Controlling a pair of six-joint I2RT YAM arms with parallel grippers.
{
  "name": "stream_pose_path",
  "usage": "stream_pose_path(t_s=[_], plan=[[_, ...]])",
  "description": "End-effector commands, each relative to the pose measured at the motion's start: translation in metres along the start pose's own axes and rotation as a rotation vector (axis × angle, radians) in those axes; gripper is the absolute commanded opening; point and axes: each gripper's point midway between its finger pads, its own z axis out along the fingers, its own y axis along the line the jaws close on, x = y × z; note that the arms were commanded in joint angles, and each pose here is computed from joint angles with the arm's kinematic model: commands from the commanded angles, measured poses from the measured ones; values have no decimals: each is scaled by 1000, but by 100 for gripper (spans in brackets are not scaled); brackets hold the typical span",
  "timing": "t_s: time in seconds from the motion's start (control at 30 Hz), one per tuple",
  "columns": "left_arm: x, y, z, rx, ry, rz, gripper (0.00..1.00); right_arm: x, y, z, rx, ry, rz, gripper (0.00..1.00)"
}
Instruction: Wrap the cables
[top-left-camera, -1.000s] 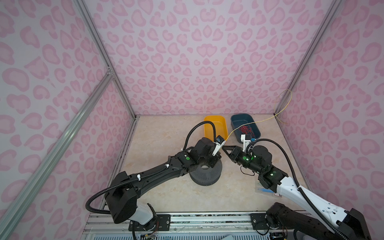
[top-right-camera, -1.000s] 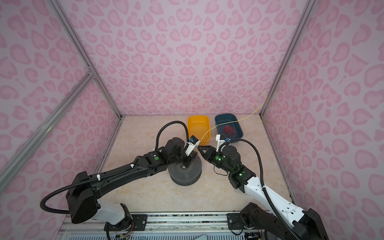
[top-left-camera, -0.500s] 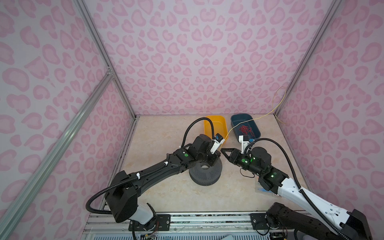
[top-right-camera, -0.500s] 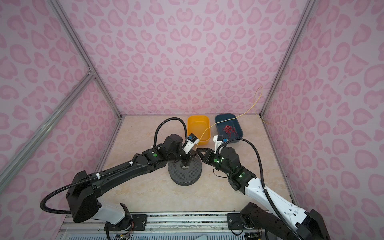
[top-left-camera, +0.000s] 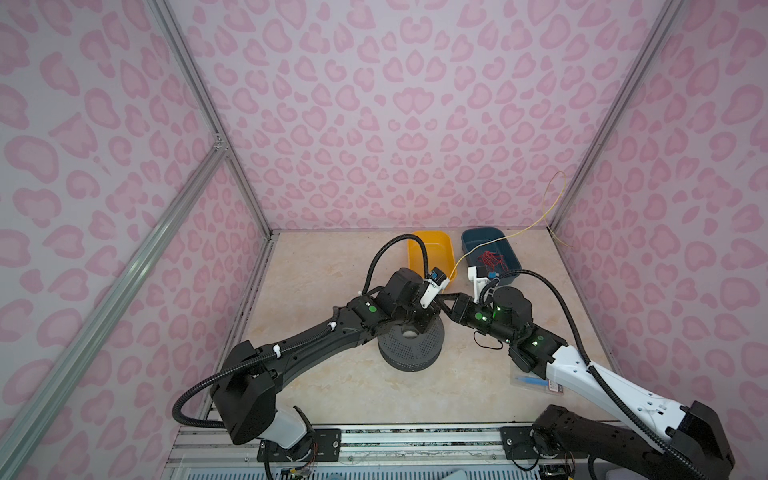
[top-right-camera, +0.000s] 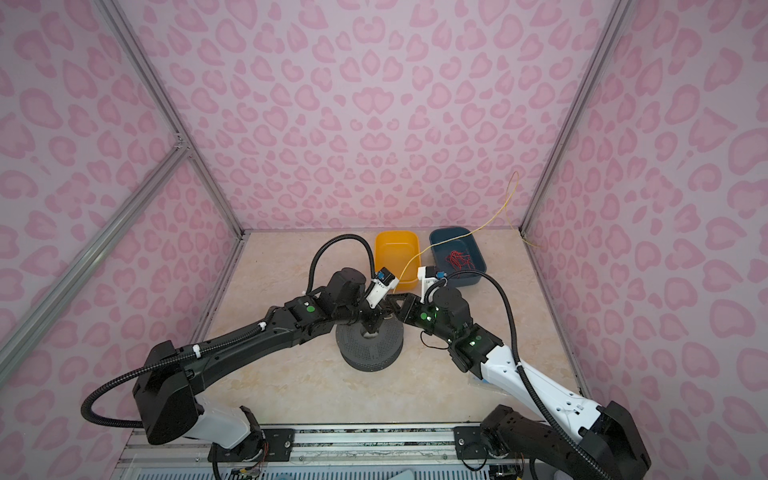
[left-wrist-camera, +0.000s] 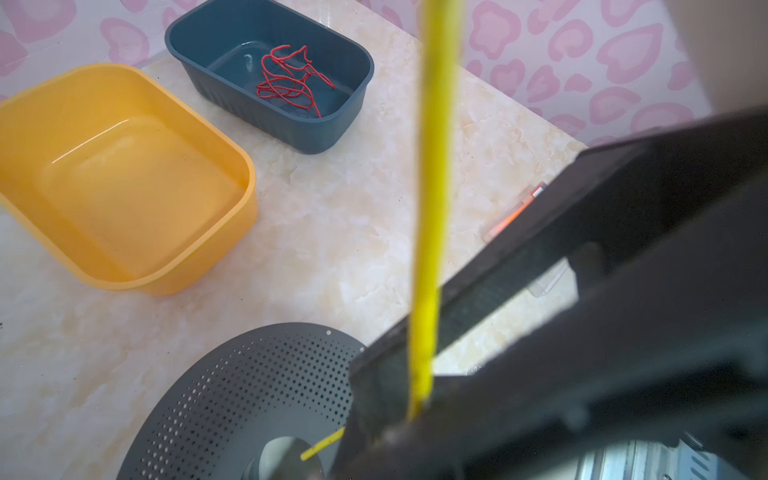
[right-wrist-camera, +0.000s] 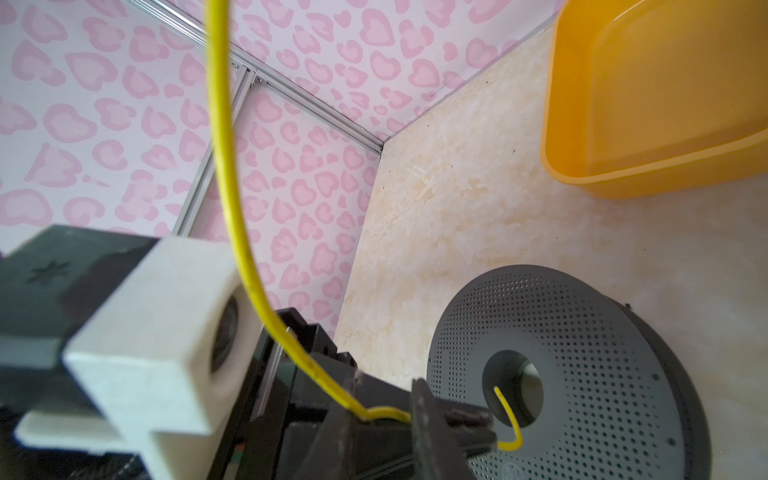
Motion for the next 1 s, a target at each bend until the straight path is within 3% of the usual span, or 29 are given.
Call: stream_pose_path(t_s=[0.0, 0.2, 0.37, 0.53, 0.63, 0.77, 0.9, 0.97], plan=[[-6, -8, -3, 37, -11, 17, 4, -4, -6, 4, 20, -26, -19, 24], [0, -9, -5, 46, 7, 25, 4, -3, -14, 12, 54, -12, -36, 16], [4, -11, -7, 51, 21, 31, 4, -9, -17, 6, 84, -46, -66, 0], [6, -9, -11, 40, 15, 29, 6, -11, -22, 1, 107, -72, -74, 0], [5, -9, -13, 39, 10, 27, 12, -12, -22, -1, 107, -82, -75, 0], [7, -7, -13, 26, 13, 21, 43, -14, -21, -3, 108, -90, -78, 0], [9, 3, -23, -32, -16, -6, 47, -18, -22, -9, 116, -115, -77, 0], [9, 24, -36, -119, -74, -80, 53, -19, -22, -13, 115, -118, -79, 0]])
